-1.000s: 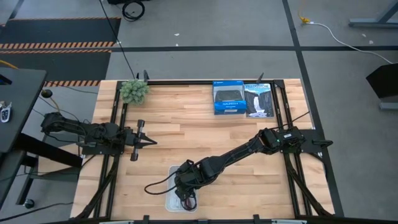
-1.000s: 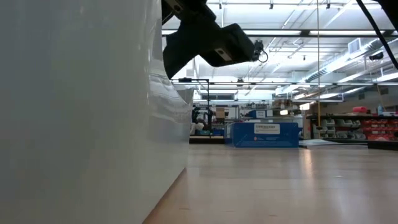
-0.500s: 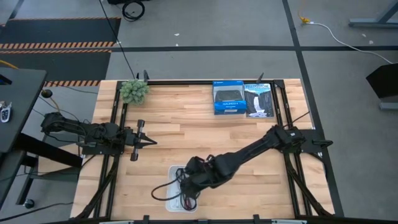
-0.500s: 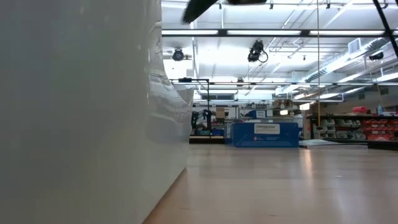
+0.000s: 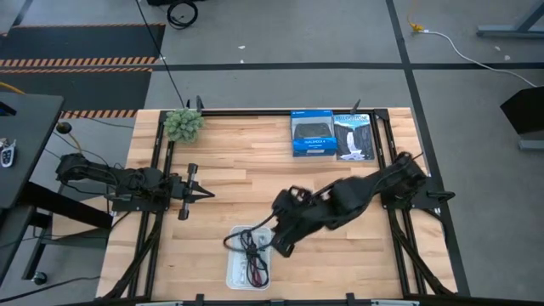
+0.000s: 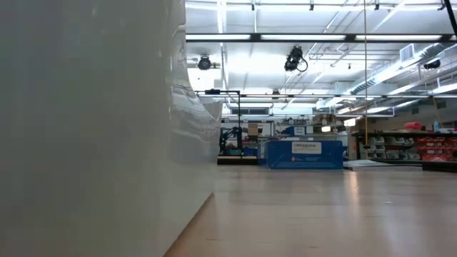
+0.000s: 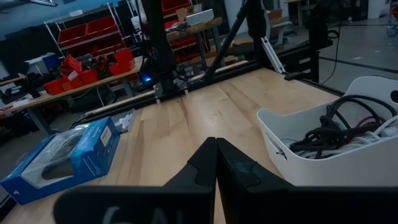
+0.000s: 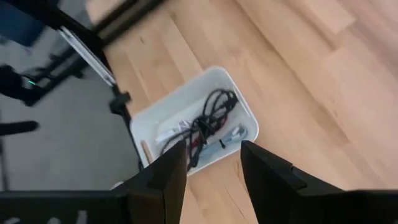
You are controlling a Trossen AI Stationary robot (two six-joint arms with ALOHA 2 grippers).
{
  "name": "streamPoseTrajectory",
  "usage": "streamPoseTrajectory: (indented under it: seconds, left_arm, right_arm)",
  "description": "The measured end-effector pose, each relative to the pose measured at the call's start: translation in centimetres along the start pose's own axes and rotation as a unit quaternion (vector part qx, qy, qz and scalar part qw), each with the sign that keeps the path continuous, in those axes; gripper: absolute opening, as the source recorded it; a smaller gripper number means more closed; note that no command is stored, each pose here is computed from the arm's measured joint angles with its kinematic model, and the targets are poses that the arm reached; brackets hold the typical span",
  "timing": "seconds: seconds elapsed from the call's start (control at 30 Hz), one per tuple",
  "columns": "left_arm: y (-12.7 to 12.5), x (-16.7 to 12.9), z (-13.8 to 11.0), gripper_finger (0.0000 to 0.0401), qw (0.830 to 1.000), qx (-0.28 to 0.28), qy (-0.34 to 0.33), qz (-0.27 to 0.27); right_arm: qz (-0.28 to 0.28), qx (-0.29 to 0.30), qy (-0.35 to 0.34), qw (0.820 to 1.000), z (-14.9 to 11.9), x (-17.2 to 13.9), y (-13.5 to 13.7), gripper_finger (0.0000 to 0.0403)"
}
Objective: Pick and place USB-C Cables
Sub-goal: Return to Home Position
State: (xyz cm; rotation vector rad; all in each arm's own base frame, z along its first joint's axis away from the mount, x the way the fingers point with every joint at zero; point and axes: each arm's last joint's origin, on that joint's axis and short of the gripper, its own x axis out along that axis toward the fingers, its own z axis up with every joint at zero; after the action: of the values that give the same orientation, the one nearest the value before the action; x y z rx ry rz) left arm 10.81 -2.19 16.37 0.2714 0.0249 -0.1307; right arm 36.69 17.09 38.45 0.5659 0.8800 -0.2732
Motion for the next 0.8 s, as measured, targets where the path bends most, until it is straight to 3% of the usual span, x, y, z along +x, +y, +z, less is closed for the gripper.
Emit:
streamPoseTrajectory:
  seconds: [0.43,0.8]
  left_arm:
    - [0.0,0.0,0.0,0.0011,1.0,0.0,0.0,0.0]
    - [0.0,0.0,0.0,0.0011,1.0,0.0,0.0,0.0]
  right_arm:
    - [0.043,0.009,-0.132,0.99,2.5,-10.8,-3.6,0.0155]
    - [0.053,0.008,-0.218,0.975,2.9,-17.3,-6.8,0.0155]
